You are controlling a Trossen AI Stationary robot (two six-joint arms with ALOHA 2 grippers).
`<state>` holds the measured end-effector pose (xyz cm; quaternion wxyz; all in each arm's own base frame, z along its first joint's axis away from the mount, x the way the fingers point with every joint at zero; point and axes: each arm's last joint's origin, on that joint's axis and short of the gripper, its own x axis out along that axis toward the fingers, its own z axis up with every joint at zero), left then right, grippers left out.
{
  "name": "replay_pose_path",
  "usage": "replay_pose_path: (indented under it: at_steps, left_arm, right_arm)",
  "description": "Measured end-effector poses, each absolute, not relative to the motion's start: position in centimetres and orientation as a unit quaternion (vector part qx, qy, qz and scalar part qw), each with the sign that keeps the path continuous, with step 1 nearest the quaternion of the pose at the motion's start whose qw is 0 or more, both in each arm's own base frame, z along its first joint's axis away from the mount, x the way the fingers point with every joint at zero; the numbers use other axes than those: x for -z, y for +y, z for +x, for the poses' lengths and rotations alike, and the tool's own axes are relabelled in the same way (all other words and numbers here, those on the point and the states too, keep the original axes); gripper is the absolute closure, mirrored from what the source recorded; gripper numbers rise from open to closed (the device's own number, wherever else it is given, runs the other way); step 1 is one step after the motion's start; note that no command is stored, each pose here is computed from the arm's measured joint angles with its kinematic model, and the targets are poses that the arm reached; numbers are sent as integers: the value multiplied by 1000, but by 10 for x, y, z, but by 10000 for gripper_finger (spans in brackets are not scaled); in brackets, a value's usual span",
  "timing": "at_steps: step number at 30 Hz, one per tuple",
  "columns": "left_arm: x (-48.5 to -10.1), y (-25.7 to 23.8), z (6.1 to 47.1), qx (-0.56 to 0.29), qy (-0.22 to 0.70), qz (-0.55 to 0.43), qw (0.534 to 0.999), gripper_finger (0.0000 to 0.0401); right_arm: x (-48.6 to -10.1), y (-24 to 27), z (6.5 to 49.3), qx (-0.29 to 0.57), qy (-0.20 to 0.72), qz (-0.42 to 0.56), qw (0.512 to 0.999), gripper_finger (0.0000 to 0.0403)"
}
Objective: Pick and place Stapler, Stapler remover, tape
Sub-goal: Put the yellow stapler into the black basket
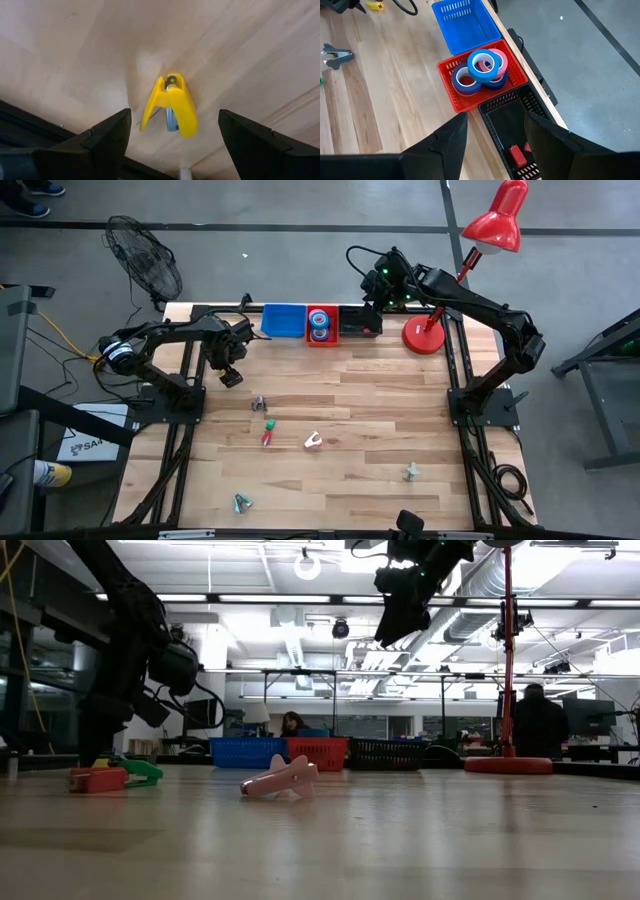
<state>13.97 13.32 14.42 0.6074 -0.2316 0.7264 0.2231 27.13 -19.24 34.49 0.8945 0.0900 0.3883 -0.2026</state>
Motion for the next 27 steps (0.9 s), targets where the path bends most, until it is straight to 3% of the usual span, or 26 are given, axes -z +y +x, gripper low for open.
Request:
replay_pose_path:
  at_steps: [6, 17, 27]
  left_arm:
    - [-144, 133, 139, -225, 729, -229, 605, 117]
    - [-144, 133, 139, -221, 729, -229, 606, 217]
    - [-144, 132, 139, -218, 733, -229, 602, 282]
  right_arm:
    - [-345, -192, 271, 203, 388, 90, 895, 213]
    - [-345, -192, 271, 202, 388, 89, 895, 213]
    - [-345, -192, 271, 201, 389, 87, 895, 213]
